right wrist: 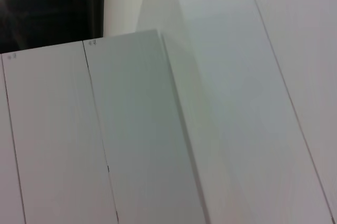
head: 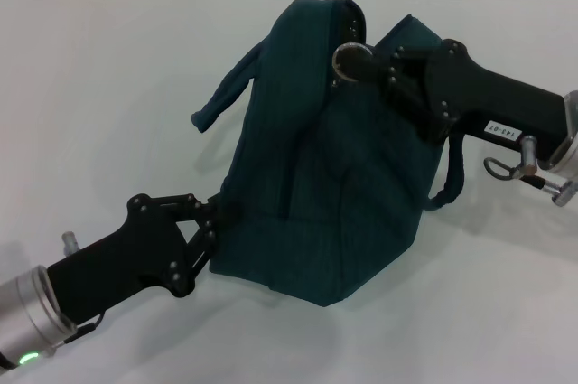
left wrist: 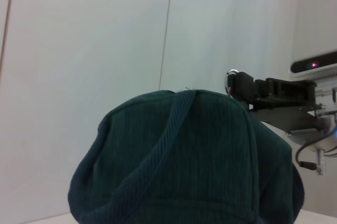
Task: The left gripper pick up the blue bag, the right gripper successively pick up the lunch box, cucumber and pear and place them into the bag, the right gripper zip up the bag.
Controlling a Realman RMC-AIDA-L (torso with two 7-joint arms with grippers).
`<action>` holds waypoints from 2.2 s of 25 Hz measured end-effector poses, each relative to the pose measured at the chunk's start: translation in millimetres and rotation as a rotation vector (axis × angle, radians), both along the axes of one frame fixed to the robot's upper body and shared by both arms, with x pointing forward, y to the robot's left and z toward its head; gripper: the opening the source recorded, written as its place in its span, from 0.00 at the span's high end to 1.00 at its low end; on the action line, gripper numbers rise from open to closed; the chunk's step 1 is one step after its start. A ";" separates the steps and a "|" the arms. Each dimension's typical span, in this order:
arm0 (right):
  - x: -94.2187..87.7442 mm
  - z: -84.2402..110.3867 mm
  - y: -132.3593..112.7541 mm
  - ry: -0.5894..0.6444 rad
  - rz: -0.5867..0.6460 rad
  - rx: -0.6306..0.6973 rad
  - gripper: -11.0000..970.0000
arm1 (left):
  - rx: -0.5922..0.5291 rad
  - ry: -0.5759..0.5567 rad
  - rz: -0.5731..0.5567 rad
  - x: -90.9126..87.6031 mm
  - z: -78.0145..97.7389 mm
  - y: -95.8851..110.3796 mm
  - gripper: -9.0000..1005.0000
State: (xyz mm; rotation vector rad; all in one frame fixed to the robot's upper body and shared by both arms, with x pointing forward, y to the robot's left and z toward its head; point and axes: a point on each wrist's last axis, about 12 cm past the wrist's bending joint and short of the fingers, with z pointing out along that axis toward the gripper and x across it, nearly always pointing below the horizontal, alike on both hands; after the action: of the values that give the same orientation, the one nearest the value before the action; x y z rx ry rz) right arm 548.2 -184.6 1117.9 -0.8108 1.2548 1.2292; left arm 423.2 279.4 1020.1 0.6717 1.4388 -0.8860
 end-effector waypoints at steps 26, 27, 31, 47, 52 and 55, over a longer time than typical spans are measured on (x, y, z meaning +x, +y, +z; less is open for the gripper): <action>4.3 -4.9 -6.7 0.019 -0.070 -0.013 0.98 | -0.117 -0.011 -0.052 -3.5 8.4 -13.8 0.91; 3.2 -5.5 -6.1 0.020 -0.064 -0.014 0.98 | -0.134 -0.022 -0.063 -3.1 11.3 -14.1 0.91; -0.3 -8.0 -5.1 0.022 -0.049 -0.021 0.98 | -0.191 -0.051 -0.094 -0.7 20.3 -15.7 0.83; -3.8 -7.9 -4.6 0.018 -0.034 -0.008 0.98 | -0.200 0.006 -0.107 10.9 19.2 -25.6 0.44; -5.8 -9.7 -6.3 0.023 -0.038 -0.007 0.98 | -0.199 -0.009 -0.091 10.4 19.3 -24.2 0.51; -5.9 -9.7 -6.4 0.023 -0.038 -0.006 0.98 | -0.199 -0.009 -0.093 10.4 19.3 -24.5 0.62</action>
State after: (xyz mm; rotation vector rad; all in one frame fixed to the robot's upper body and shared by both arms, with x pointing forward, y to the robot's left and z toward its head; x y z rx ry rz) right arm 542.2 -191.0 1108.2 -0.7758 1.2875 1.2078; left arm 433.5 254.9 1039.4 0.5949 1.2993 -1.0819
